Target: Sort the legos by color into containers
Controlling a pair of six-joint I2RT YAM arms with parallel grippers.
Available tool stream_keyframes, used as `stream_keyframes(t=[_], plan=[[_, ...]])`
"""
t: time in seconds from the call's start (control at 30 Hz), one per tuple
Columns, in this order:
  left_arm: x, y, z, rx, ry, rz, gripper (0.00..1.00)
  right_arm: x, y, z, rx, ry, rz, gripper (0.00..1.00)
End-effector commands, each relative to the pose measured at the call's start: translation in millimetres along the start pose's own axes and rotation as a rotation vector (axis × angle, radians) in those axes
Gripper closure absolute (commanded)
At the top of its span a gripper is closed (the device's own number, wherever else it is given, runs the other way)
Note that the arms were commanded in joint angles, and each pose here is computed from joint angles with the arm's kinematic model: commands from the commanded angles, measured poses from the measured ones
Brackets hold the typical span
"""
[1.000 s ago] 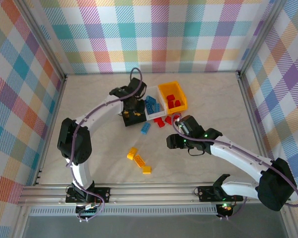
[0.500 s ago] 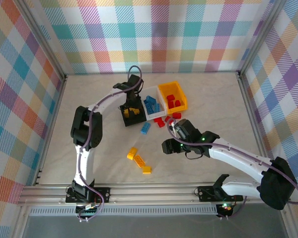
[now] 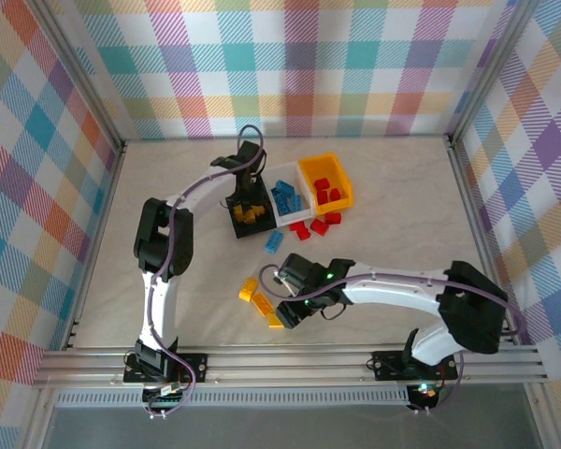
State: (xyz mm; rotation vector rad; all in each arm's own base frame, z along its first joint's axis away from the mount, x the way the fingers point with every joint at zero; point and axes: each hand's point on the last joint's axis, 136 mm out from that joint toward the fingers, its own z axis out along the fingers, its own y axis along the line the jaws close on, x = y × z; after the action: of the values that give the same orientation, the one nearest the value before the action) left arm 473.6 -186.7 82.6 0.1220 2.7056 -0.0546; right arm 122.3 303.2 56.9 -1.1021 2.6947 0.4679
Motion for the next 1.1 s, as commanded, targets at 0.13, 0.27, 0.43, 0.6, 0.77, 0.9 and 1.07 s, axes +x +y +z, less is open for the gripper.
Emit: stream_keyframes(t=[0.13, 0.27, 0.43, 0.6, 0.77, 0.9, 1.07], plan=[[-25.8, -4.1, -102.0, 0.124, -0.151, -0.063, 0.53, -5.3, 30.0, 24.7, 0.020, 0.078, -0.162, 0.24], [-8.9, 3.7, -141.0, 0.146, -0.185, -0.071, 0.51, -10.1, 30.8, 36.2, 0.047, 0.103, -0.147, 0.20], [28.0, 18.1, -167.5, 0.149, -0.191, -0.090, 0.49, -14.8, 22.8, 41.5, 0.122, 0.126, -0.083, 0.13], [59.4, 29.9, -175.6, 0.143, -0.190, -0.113, 0.47, -17.1, 11.1, 39.8, 0.222, 0.140, 0.015, 0.10], [79.7, 39.3, -179.8, 0.124, -0.185, -0.114, 0.46, -6.0, 12.5, 40.4, 0.245, 0.178, 0.144, 0.13], [89.4, 46.2, -183.4, 0.105, -0.189, -0.109, 0.46, 2.0, 19.5, 42.5, 0.271, 0.197, 0.245, 0.14], [97.3, 49.5, -185.4, 0.100, -0.190, -0.105, 0.45, 1.5, 28.8, 49.1, 0.306, 0.188, 0.289, 0.17]])
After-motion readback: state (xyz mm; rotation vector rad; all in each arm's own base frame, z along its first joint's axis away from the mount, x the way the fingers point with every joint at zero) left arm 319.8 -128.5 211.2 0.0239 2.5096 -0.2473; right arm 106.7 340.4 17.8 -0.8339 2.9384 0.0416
